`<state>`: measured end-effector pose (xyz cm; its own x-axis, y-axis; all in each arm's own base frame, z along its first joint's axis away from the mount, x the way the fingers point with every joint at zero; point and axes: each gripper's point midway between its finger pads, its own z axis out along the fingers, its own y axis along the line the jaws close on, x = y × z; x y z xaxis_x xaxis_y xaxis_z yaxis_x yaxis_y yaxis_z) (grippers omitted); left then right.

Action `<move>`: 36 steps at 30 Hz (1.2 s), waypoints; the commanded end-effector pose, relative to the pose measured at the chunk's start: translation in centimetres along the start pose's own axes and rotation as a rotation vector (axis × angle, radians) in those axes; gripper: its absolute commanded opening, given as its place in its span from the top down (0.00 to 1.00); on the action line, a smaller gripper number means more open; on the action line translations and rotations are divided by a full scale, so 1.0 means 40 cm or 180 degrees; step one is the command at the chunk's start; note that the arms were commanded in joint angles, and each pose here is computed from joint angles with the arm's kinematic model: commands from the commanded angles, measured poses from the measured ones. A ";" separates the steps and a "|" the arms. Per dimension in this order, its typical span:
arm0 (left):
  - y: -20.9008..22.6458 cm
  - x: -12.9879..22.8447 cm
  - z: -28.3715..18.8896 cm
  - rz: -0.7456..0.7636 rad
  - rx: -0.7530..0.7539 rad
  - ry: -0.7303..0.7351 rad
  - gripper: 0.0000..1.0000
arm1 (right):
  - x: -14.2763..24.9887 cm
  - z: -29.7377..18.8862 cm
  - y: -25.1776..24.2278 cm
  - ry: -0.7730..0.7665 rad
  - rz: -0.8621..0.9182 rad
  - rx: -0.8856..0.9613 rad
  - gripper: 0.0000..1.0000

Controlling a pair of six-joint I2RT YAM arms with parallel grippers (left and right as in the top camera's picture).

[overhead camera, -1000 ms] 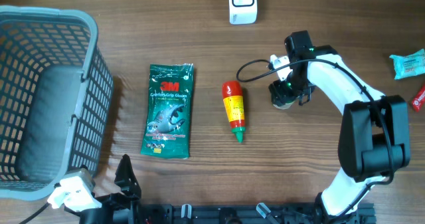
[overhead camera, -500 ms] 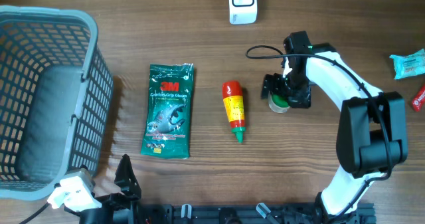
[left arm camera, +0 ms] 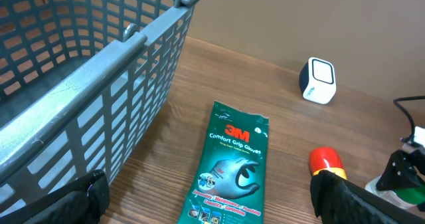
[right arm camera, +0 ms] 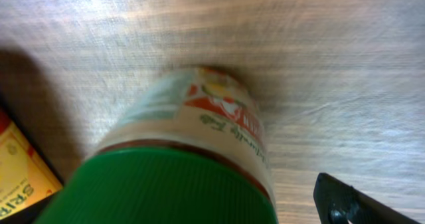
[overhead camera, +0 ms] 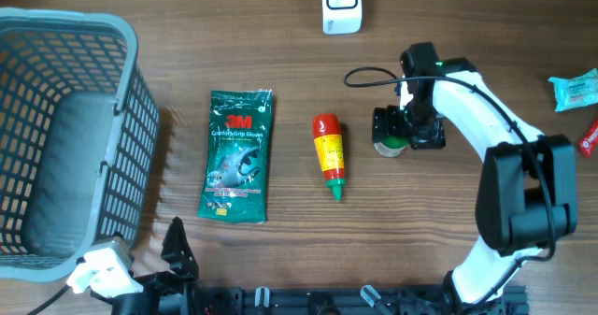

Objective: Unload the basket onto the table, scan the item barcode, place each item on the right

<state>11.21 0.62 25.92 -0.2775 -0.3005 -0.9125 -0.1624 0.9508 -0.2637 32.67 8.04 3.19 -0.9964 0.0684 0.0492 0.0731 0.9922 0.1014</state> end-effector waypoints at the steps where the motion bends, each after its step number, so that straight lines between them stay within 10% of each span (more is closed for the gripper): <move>1: -0.001 -0.003 -0.002 -0.0013 0.0012 -0.0022 0.00 | -0.034 -0.038 0.010 -0.0283 -0.0190 0.0164 0.00; 13: -0.001 -0.003 -0.002 -0.0013 0.0012 -0.0022 0.00 | -0.014 0.054 0.003 -0.0161 -0.0134 0.0837 0.00; 30: -0.001 -0.003 -0.002 -0.0013 0.0012 -0.0022 0.00 | 0.012 0.074 0.143 0.0108 -0.0123 -0.0245 0.52; 36: -0.001 -0.003 -0.002 -0.0013 0.0012 -0.0022 0.00 | 0.106 0.047 0.221 0.0754 0.0455 -0.0837 0.45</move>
<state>11.21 0.62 25.92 -0.2776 -0.3003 -0.9125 -0.1620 0.9509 -0.2637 30.76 14.64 1.51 -0.9847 0.0747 0.1575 0.1070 0.9723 0.2079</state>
